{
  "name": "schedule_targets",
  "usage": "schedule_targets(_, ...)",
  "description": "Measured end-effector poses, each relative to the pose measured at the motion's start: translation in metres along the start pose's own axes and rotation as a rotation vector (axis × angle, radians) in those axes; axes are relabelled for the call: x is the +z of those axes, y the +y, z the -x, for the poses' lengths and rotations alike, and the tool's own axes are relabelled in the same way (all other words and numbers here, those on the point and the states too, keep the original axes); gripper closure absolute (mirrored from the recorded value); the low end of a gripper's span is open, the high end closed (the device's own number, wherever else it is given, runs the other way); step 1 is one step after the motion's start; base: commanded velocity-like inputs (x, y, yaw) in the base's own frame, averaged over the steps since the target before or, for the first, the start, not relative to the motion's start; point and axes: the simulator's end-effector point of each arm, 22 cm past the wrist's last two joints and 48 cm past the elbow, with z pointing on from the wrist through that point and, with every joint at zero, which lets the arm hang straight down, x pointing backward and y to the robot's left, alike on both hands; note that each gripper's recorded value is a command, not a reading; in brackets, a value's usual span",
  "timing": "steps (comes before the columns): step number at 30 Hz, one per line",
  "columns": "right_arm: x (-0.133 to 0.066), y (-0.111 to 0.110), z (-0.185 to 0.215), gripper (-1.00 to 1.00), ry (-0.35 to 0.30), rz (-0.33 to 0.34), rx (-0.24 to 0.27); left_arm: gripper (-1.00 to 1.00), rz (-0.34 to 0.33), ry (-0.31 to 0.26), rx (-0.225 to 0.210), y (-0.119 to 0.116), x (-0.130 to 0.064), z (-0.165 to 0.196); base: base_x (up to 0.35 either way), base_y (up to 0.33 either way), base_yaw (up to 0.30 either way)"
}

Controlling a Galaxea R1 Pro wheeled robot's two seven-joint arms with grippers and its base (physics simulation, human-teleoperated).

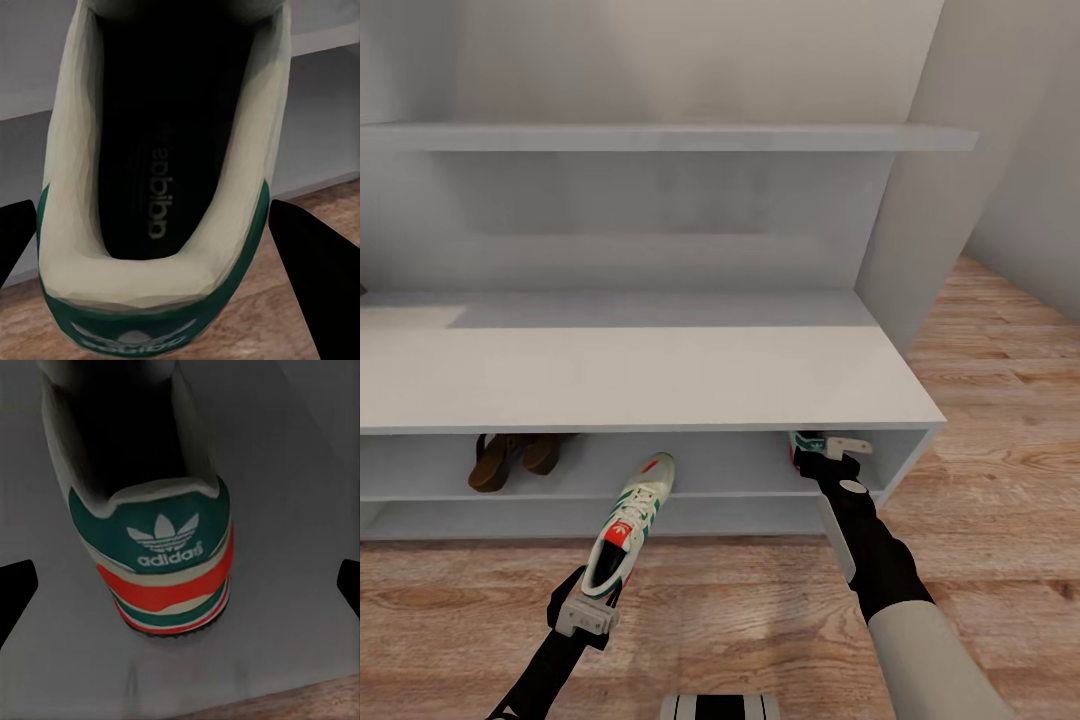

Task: Pick up the two gym shoes and the two sandals from the corridor floor and place them onto the hallstand (shoe rack) in the corridor, making sure they are on the rack and not on the floor. Arrange them so the two gym shoes are next to each other and the two sandals are next to each other.

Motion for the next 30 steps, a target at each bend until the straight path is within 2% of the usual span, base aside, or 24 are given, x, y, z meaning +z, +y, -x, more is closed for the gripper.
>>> schedule_targets(7, 0.0, -0.0001, 0.0, -1.0, 0.0, 0.0, 0.0, 1.0, 0.0, 0.0, 0.001, 0.0, 0.0, 0.0, -0.009, 0.0, 0.0)
schedule_targets(18, 0.0001, -0.0002, 0.0004, -1.0, 0.0, 0.0, 0.001, 1.0, 0.001, 0.001, 0.001, 0.0001, 0.0001, 0.0, -0.146, 0.0, 0.0)
schedule_targets(30, 0.0001, -0.0002, 0.0007, -1.0, -0.001, 0.0, 0.001, 1.0, 0.001, 0.0, 0.001, 0.0001, 0.0001, 0.0001, -0.038, 0.0, 0.0)
